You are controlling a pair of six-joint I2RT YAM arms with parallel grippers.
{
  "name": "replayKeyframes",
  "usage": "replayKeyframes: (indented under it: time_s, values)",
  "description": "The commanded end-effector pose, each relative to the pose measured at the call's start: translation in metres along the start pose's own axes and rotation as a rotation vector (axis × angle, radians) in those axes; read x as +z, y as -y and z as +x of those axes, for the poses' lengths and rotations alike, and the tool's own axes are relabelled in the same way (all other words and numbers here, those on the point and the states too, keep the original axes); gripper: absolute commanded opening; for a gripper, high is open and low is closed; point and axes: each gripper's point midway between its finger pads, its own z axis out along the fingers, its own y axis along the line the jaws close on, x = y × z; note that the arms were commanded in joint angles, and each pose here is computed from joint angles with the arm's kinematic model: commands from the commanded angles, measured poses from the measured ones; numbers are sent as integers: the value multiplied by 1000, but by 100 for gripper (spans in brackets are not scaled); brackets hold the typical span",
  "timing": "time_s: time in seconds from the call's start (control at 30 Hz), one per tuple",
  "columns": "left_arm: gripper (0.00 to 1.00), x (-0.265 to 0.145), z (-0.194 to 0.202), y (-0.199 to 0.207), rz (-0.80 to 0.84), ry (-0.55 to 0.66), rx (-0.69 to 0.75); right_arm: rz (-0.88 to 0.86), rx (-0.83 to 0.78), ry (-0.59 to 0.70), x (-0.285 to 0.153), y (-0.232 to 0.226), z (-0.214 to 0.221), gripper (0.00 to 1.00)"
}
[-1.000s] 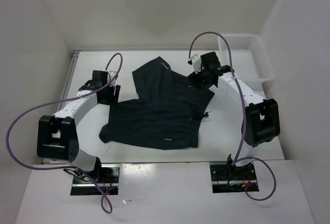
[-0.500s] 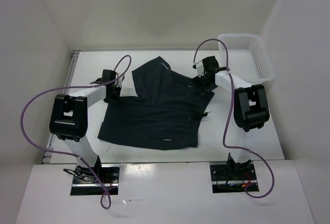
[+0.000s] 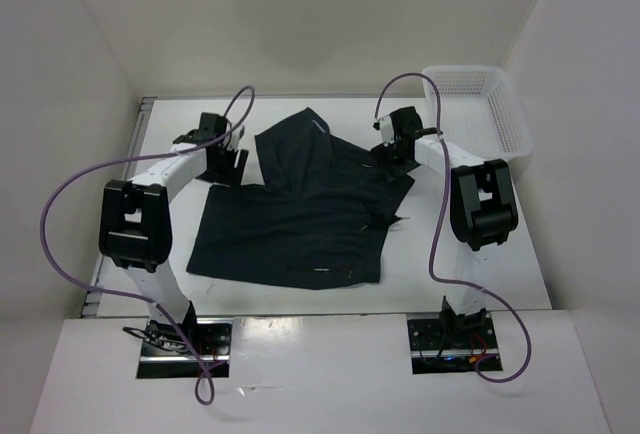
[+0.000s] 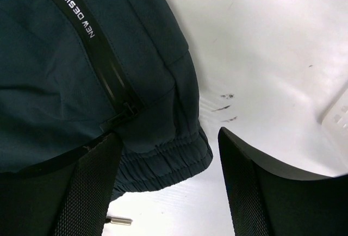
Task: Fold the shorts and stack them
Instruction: Flatten the shorts out
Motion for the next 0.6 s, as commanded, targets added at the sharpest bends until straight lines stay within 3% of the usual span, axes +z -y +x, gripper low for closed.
replayKeyframes:
  time_s: [0.0, 0.03, 0.07, 0.3, 0.4, 0.57]
  values:
    - [80, -37, -84, 33, 95, 209, 50, 58, 26, 109, -6, 14, -40, 75]
    - [84, -27, -90, 48, 121, 199, 74, 58, 26, 109, -6, 14, -40, 75]
    - [84, -29, -110, 54, 126, 242, 83, 60, 36, 119, -5, 14, -43, 75]
    - [85, 34, -148, 81, 137, 272, 116, 74, 49, 105, 1, 14, -36, 75]
    - [85, 62, -151, 84, 138, 231, 118, 77, 49, 113, 0, 16, -39, 75]
    - [81, 75, -149, 87, 90, 237, 129, 77, 49, 113, 0, 16, -39, 77]
